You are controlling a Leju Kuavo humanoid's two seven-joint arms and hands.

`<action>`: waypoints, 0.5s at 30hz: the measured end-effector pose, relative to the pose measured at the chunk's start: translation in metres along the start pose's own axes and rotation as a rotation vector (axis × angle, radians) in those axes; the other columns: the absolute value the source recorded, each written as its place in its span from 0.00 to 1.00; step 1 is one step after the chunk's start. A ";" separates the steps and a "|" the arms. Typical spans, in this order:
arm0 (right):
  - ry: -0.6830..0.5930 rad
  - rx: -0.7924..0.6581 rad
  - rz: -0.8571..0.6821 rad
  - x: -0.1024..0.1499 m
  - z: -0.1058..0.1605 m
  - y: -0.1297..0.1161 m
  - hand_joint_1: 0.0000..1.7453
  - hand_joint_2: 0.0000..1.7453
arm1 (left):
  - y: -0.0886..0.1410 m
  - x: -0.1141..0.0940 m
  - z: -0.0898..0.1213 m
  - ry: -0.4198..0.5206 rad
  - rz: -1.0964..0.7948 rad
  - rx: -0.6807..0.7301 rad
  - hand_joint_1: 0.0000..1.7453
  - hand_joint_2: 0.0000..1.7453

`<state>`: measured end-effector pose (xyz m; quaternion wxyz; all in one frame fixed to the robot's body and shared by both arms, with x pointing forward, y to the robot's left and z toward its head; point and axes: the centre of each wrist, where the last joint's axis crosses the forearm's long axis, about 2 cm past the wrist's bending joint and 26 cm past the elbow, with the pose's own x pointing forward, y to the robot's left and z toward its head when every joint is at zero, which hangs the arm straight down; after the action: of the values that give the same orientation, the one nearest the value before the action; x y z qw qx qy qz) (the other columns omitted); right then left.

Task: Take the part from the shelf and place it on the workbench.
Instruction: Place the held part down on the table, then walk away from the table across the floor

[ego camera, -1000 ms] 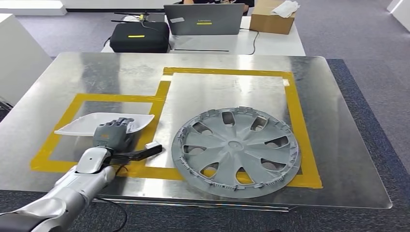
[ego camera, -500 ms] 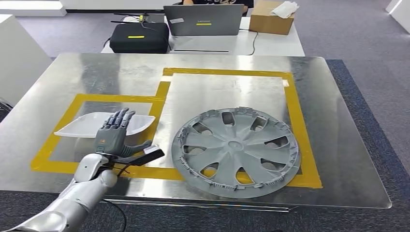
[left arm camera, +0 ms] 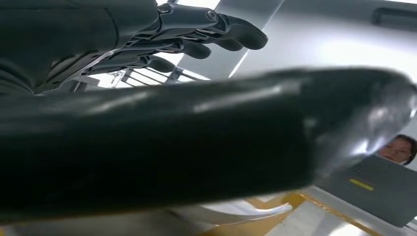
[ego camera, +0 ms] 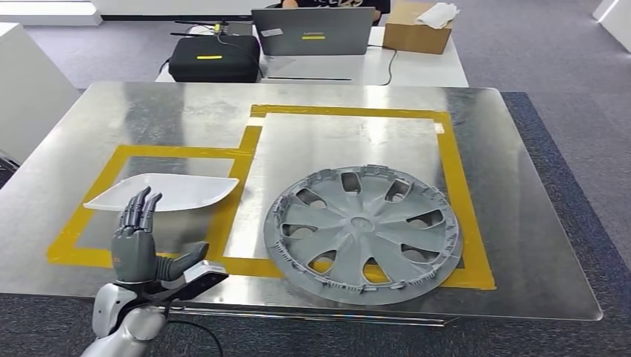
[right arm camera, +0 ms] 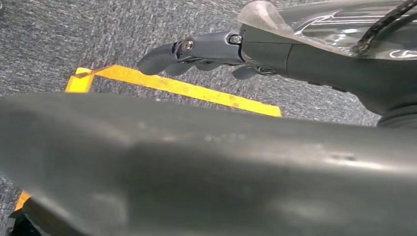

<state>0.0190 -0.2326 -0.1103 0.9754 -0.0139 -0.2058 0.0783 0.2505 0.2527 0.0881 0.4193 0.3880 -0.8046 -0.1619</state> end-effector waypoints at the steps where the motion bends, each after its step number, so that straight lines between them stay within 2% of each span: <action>1: -0.003 0.003 0.005 0.000 0.000 0.001 0.00 0.00 | 0.005 -0.002 0.004 0.004 0.011 0.018 0.00 0.00; 6: -0.019 0.010 0.030 0.002 0.000 0.006 0.00 0.00 | 0.048 -0.023 0.035 0.064 0.019 0.151 0.00 0.00; 9: -0.026 0.011 0.036 0.004 0.000 0.008 0.00 0.00 | 0.071 -0.034 0.044 0.092 -0.017 0.223 0.00 0.00; 15: -0.031 0.011 0.043 0.006 -0.001 0.007 0.00 0.00 | 0.082 -0.038 0.048 0.121 -0.024 0.276 0.00 0.00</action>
<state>0.0235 -0.2244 -0.1089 0.9702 -0.0117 -0.2202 0.1007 0.1851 0.3314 0.0860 0.4076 0.4607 -0.7878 -0.0310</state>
